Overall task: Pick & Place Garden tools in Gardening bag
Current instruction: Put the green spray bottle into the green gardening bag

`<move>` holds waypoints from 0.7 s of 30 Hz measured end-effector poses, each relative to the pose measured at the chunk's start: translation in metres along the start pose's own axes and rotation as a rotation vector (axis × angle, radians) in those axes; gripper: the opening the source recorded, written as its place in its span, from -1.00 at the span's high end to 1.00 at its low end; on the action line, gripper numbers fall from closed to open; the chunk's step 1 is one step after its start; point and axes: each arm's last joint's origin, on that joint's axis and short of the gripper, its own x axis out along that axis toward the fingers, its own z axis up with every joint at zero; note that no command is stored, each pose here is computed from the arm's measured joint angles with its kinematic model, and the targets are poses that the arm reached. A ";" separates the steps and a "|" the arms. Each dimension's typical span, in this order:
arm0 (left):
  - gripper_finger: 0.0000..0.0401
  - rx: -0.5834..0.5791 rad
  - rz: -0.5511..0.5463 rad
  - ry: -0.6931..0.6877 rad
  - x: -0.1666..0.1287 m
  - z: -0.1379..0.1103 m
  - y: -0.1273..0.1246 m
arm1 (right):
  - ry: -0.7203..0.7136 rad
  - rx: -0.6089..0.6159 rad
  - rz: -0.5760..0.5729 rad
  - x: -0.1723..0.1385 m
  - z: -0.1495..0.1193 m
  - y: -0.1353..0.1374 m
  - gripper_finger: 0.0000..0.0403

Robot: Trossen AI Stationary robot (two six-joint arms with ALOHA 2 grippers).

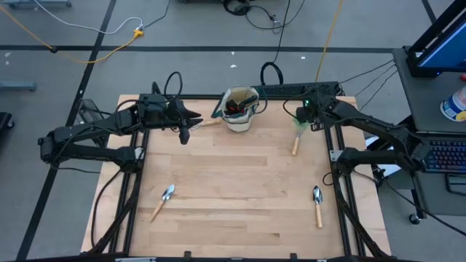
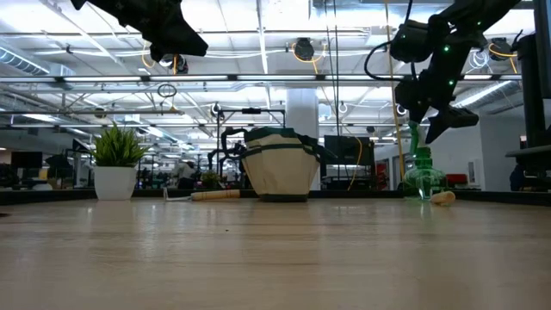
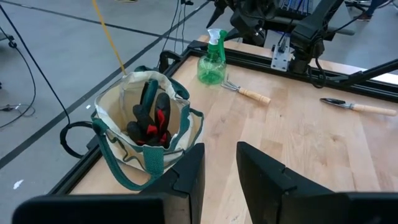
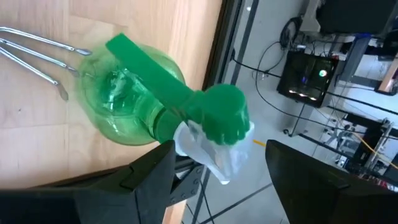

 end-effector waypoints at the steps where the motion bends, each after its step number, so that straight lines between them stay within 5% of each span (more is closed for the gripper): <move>1: 0.52 0.000 0.000 0.000 0.000 0.000 0.000 | 0.000 -0.003 0.003 0.001 0.000 0.000 -0.21; 21: 0.52 0.035 -0.034 0.001 0.000 0.000 -0.001 | 0.026 -0.016 0.086 0.018 0.008 0.006 -0.21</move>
